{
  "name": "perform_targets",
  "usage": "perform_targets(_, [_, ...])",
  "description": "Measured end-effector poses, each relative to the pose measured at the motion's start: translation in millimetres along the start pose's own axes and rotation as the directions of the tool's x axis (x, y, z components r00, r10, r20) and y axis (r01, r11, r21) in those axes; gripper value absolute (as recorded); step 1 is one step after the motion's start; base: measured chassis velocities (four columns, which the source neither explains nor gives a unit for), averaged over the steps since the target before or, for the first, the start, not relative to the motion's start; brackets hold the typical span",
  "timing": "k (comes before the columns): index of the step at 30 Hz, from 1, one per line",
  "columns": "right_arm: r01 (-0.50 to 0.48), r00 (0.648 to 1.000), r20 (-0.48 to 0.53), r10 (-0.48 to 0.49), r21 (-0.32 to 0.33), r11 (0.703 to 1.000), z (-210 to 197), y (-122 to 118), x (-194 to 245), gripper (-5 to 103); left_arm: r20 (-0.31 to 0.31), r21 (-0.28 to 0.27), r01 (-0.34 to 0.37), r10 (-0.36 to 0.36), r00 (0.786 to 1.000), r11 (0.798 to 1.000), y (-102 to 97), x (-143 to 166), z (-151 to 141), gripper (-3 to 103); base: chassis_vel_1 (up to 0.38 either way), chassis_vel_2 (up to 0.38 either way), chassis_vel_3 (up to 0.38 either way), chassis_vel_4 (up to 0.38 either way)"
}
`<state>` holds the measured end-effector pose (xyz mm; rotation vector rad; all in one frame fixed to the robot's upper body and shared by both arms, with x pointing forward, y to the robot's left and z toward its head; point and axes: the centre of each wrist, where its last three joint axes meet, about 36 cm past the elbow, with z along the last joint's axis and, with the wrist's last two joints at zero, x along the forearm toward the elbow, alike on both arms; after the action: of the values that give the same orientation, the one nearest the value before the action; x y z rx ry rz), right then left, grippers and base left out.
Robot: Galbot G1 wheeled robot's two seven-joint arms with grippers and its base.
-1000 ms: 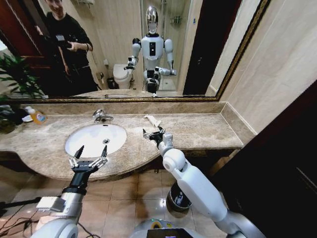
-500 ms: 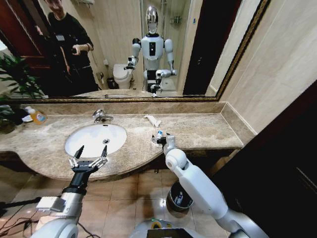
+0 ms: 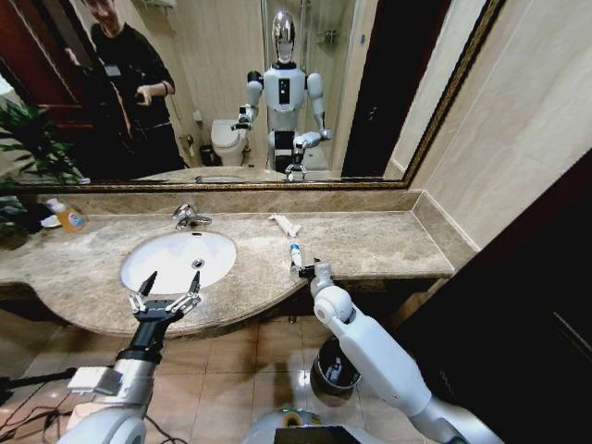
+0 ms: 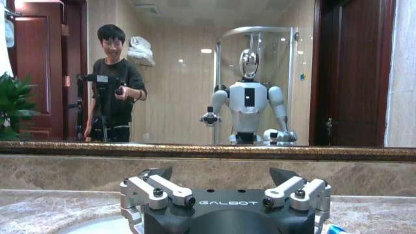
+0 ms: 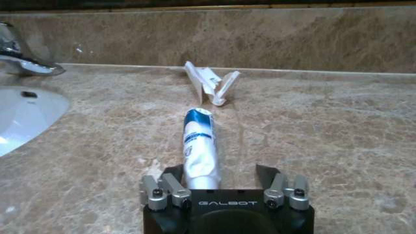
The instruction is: Pick up the trash from the sink and place it in the trash bin.
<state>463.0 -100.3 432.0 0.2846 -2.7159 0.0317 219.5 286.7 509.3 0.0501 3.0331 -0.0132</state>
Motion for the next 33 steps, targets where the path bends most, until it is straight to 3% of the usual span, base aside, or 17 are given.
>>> perform_targets(7, [0.017, 1.0, 0.016, -0.017, 0.001, 1.0, -0.8, 4.6, 0.3, 42, 0.0, 0.0, 0.0, 0.0, 1.0, 1.0, 0.0, 0.0, 0.0, 100, 0.0, 0.0, 0.0, 0.0])
perform_targets(12, [0.019, 0.999, 0.033, -0.019, 0.003, 1.0, 0.6, 4.9, 5.3, 29, 0.0, 0.0, 0.0, 0.0, 1.0, 1.0, 0.0, 0.0, 0.0, 100, 0.0, 0.0, 0.0, 0.0])
perform_targets(20, [0.054, 0.992, 0.113, -0.055, 0.015, 0.998, -10.6, -2.6, 46.0, 26, 0.0, 0.0, 0.0, 0.0, 1.0, 1.0, 0.0, 0.0, 0.0, 100, 0.0, 0.0, 0.0, 0.0])
perform_targets(24, [0.117, 0.977, 0.18, -0.116, 0.008, 0.993, -13.2, -21.2, 78.3, 26, 0.0, 0.0, 0.0, 0.0, 1.0, 1.0, 0.0, 0.0, 0.0, 100, 0.0, 0.0, 0.0, 0.0])
perform_targets(27, [0.246, 0.938, 0.243, -0.247, 0.032, 0.969, -11.8, -56.1, 109.1, 26, 0.0, 0.0, 0.0, 0.0, 1.0, 1.0, 0.0, 0.0, 0.0, 100, 0.0, 0.0, 0.0, 0.0])
perform_targets(28, [0.246, 0.938, 0.243, -0.247, 0.032, 0.969, -11.8, -56.1, 109.1, 26, 0.0, 0.0, 0.0, 0.0, 1.0, 1.0, 0.0, 0.0, 0.0, 100, 0.0, 0.0, 0.0, 0.0])
perform_targets(30, [0.339, 0.9, 0.269, -0.343, 0.065, 0.939, -5.0, -75.0, 122.8, 26, 0.0, 0.0, 0.0, 0.0, 1.0, 1.0, 0.0, 0.0, 0.0, 100, 0.0, 0.0, 0.0, 0.0])
perform_targets(33, [0.368, 0.883, 0.291, -0.367, 0.054, 0.928, 3.2, -86.0, 136.1, 26, 0.0, 0.0, 0.0, 0.0, 1.0, 1.0, 0.0, 0.0, 0.0, 100, 0.0, 0.0, 0.0, 0.0])
